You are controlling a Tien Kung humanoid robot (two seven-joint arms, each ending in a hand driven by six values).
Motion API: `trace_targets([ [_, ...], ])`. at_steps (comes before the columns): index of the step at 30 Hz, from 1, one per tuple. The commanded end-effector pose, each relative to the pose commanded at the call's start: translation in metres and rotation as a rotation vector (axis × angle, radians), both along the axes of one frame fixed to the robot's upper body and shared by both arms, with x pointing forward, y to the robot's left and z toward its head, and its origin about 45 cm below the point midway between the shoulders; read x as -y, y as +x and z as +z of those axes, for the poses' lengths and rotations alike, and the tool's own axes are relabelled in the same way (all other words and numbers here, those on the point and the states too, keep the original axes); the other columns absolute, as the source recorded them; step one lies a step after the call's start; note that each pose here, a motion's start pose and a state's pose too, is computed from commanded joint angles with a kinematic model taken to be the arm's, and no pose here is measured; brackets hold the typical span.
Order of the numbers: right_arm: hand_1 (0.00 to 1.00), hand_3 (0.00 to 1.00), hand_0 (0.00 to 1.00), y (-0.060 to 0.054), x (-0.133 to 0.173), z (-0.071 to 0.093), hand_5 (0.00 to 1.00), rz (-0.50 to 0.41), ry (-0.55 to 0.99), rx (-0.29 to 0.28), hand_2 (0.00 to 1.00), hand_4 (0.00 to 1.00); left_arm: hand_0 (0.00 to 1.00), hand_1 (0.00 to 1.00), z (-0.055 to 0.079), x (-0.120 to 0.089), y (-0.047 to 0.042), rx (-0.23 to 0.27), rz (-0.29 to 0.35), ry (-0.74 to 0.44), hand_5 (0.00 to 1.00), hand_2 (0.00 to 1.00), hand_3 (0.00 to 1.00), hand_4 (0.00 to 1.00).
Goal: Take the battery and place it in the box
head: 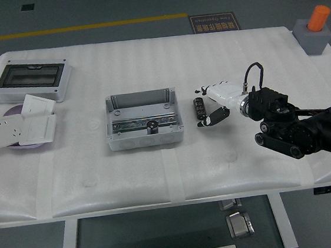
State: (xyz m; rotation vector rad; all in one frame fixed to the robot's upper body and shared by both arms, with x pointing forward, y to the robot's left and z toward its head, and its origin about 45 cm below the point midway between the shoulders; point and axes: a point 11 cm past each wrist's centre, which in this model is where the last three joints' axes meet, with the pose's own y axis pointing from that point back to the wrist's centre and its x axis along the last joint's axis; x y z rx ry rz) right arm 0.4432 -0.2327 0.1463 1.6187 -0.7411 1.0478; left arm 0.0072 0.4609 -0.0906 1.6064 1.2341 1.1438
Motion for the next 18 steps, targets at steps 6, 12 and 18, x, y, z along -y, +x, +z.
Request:
trace_targets([
  [6, 0.801, 0.899, 0.885, 0.0007, -0.0014, 0.0018, 0.513, 0.006, 0.002, 0.018, 0.821, 0.93, 0.6, 0.647, -0.0005, 0.0011, 0.0019, 0.006, -0.002, -0.002, 0.256, 0.492, 0.557, 0.609],
  [12, 0.789, 0.854, 0.878, 0.0008, -0.002, 0.0023, 0.454, 0.011, 0.001, 0.03, 0.801, 0.803, 0.6, 0.646, -0.0006, 0.0015, 0.0034, 0.01, -0.005, -0.003, 0.256, 0.492, 0.557, 0.609],
  [18, 0.755, 0.779, 0.855, -0.0001, -0.002, 0.0003, 0.326, 0.015, -0.005, 0.025, 0.765, 0.603, 0.599, 0.646, -0.0007, 0.0016, 0.0038, 0.01, -0.007, -0.004, 0.259, 0.491, 0.558, 0.608],
])
